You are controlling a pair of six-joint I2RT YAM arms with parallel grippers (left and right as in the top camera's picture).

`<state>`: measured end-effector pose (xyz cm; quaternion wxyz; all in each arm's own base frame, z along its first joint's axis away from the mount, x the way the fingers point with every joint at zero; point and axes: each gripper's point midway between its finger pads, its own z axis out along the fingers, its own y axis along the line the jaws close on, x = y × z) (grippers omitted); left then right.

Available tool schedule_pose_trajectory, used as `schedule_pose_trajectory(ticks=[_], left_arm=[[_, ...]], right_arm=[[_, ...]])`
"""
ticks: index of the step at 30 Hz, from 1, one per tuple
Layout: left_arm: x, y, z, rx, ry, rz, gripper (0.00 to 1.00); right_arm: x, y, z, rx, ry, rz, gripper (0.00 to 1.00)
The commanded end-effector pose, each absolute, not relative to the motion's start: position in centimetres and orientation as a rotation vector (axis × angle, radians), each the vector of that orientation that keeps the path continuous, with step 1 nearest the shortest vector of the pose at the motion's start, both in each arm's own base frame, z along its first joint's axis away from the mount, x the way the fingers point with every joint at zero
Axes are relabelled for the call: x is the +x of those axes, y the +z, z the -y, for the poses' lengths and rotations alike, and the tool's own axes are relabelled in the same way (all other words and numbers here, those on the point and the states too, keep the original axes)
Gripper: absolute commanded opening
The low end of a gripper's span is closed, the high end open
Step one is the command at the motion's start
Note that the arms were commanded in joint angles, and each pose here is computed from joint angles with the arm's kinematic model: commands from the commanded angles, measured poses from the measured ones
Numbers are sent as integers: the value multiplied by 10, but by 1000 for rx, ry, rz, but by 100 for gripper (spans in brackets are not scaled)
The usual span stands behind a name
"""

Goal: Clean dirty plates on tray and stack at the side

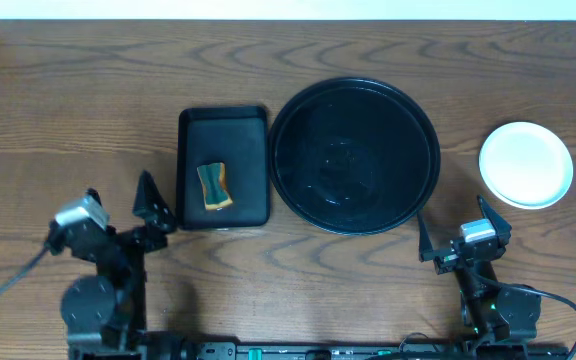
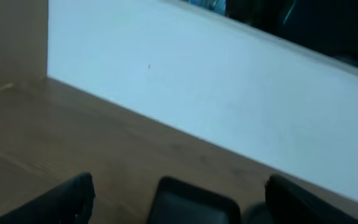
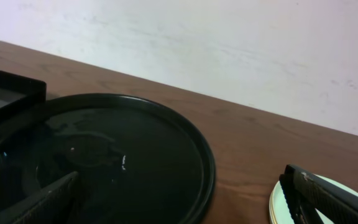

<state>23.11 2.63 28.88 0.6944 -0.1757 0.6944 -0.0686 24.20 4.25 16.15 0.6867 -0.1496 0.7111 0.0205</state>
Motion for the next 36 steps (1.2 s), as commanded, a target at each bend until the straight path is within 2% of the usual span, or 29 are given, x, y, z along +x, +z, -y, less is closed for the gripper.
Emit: schedule_pose_trajectory(ticks=[1,16,25,30,36], left_arm=[[226,271,-29,-378,-138,-1493,89],[245,188,-25,-359,-159,-1476,89],[245,170,-25,-368,-148,-1548,89],[242,137,-25,-385,-127,-1682,89],[243,133,-25,-388,-123,-1699,89]], right_arm=[[243,161,-37,-322,24,-1597,99],[243,161,-37,-323,24,-1597,99],[243,161,-37,-322,24,-1597,99],[243,161,-37,-323,24,-1597,99],[243,161,-37,-323,24,-1597,99]])
